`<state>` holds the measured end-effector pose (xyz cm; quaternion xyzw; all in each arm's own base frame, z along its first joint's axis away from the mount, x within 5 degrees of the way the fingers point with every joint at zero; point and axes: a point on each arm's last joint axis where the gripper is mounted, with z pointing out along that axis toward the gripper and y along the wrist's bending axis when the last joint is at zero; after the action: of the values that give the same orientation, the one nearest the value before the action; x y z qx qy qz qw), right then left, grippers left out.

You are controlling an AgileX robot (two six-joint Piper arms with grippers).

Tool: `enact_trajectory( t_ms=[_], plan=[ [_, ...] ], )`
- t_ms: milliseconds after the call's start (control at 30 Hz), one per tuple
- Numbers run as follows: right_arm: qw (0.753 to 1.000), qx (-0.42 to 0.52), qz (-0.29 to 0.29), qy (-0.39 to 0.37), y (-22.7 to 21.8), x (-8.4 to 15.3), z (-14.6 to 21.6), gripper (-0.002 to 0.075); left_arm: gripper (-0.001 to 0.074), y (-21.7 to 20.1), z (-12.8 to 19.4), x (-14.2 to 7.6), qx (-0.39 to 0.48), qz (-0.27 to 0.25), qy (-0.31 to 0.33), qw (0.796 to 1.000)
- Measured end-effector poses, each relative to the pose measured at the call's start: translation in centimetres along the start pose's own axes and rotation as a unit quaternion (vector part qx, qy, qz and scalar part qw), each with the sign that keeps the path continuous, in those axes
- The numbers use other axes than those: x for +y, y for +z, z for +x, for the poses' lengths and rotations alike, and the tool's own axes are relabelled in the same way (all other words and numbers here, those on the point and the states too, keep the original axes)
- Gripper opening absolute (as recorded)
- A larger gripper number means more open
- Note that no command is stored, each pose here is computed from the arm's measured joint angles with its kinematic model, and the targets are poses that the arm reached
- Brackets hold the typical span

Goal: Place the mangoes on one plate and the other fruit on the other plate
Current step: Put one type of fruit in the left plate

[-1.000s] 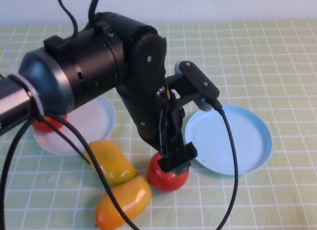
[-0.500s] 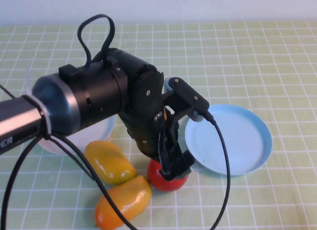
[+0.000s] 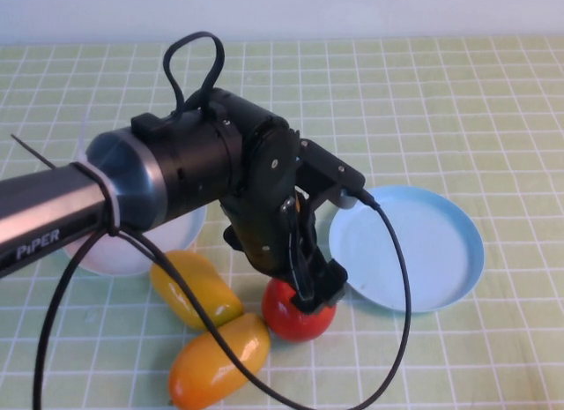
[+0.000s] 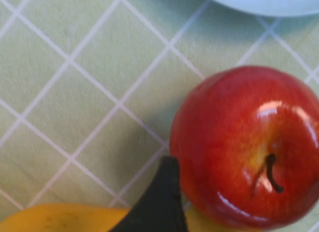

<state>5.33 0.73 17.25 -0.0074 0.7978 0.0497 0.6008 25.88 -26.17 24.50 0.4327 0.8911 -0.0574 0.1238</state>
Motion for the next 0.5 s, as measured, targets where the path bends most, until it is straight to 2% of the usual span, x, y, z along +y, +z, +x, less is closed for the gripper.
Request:
enact_trajectory(
  t_ms=[333, 500],
  plan=[
    [1.0, 0.0, 0.0, 0.0, 0.0, 0.0, 0.0, -0.0016, 0.0669, 0.7, -0.7, -0.4, 0.018, 0.03, -0.018, 0.999],
    [1.0, 0.0, 0.0, 0.0, 0.0, 0.0, 0.0, -0.0017, 0.0669, 1.1, -0.8, -0.3, 0.02, 0.027, -0.018, 0.999]
  ],
)
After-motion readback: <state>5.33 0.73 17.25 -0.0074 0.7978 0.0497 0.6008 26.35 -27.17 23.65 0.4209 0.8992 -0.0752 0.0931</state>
